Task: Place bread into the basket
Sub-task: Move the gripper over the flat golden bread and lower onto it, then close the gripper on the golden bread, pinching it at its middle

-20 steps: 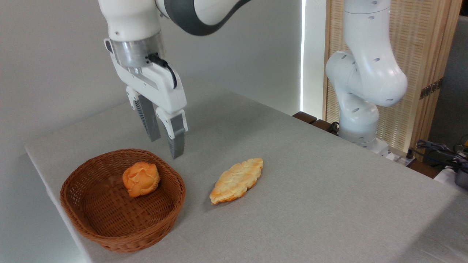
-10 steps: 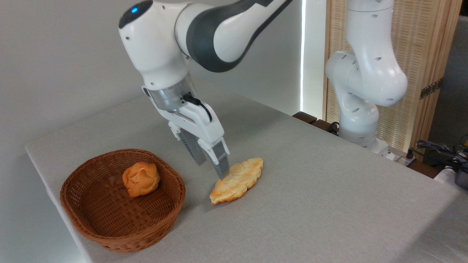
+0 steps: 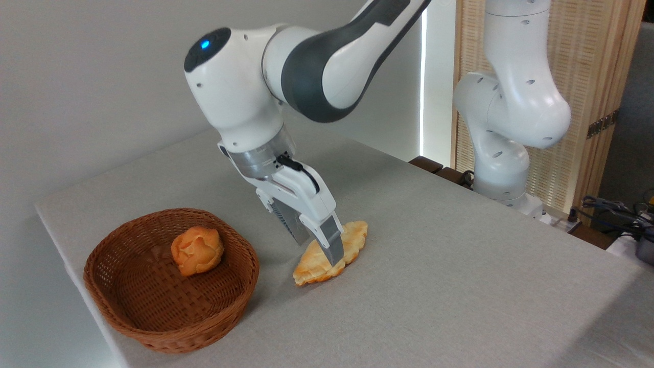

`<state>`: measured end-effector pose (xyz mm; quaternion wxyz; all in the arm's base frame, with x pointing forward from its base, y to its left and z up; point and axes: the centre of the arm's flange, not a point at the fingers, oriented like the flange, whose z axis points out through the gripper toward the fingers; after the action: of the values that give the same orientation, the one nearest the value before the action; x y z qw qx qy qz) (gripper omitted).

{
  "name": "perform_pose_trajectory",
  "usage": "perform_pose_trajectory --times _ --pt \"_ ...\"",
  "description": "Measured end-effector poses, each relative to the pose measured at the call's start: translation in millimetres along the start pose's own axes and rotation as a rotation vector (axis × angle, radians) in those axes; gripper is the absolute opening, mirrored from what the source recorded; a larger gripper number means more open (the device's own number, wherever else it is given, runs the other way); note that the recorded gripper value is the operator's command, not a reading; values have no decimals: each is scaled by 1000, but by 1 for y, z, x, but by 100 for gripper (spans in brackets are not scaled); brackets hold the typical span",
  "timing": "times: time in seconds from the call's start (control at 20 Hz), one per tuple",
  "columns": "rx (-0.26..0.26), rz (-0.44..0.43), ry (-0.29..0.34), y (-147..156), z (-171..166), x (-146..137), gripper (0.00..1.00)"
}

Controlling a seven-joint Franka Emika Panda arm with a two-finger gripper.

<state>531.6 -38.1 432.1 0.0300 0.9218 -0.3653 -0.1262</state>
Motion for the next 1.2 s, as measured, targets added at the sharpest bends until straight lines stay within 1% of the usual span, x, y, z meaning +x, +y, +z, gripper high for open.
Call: perform_pose_trajectory --times 0.2,0.4,0.45,0.5,0.6,0.65,0.7,0.75,1.1,1.2 --pt "-18 2 -29 -4 21 8 100" --pt "-18 19 -39 -2 32 19 100" --pt "-17 25 -42 1 34 22 95" --pt "-17 32 -45 3 36 25 84" --pt "-14 42 -46 7 37 30 44" --pt "-13 45 -45 8 37 31 30" --pt "-12 47 -45 9 37 31 27" --pt "-12 48 -45 9 37 32 27" --pt "-8 51 -42 11 35 33 27" --pt "-8 53 -41 11 35 34 22"
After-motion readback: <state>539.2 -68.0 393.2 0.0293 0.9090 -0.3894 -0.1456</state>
